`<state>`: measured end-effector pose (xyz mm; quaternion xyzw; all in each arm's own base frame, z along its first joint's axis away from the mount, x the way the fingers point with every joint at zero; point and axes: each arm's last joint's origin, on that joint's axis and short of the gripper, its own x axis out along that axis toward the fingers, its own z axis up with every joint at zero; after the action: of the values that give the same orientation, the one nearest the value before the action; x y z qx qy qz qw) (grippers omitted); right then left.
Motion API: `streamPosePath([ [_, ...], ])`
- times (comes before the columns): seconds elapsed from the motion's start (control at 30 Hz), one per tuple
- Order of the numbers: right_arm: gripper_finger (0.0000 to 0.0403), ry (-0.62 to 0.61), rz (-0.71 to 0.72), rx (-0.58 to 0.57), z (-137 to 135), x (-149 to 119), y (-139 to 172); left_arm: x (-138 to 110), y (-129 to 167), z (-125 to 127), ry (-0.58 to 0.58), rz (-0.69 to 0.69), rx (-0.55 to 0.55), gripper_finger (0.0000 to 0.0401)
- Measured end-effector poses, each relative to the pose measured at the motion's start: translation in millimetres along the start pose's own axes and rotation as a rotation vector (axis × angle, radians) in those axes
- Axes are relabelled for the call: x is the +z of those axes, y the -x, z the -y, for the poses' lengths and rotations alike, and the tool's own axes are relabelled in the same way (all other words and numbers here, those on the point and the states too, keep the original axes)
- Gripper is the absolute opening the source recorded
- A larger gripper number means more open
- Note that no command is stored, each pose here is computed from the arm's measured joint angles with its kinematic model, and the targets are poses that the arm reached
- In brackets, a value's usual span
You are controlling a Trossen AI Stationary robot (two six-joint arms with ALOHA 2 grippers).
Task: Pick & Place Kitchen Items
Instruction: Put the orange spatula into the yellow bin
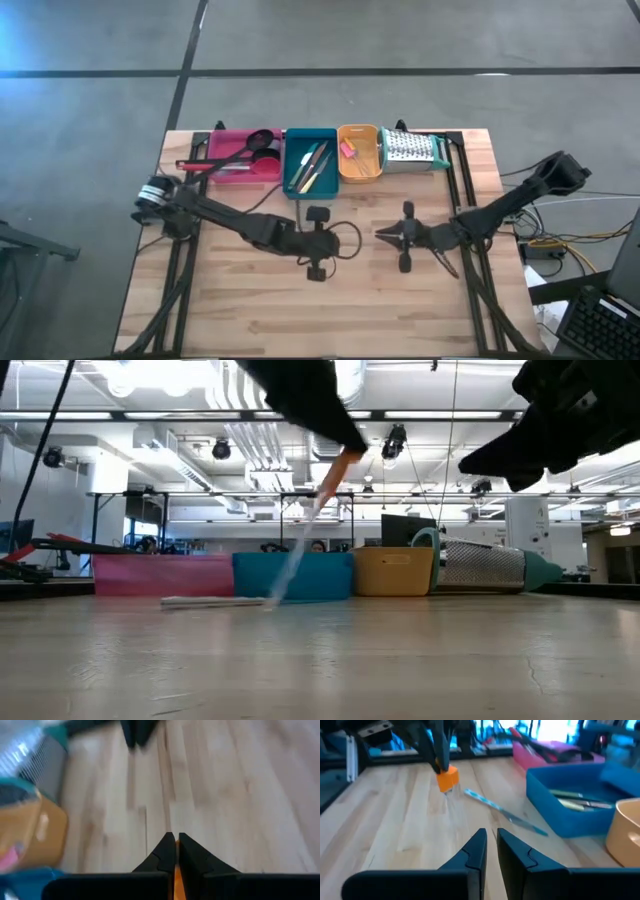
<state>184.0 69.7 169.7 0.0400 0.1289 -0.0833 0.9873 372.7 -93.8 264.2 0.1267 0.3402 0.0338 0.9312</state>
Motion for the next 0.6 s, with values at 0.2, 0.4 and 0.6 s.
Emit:
streamPosePath([
  [0.2,0.0038,-0.011,0.064,0.015,-2,-15,-9,11,22,-9,-0.005,0.238,0.018,0.0009],
  [0.4,0.0043,0.014,0.036,0.096,-18,-11,-30,12,31,-16,-0.009,0.326,0.009,0.0009],
  [0.6,0.0096,0.103,0.041,0.134,-35,2,-54,16,33,-18,-0.018,0.363,0.001,0.0009],
])
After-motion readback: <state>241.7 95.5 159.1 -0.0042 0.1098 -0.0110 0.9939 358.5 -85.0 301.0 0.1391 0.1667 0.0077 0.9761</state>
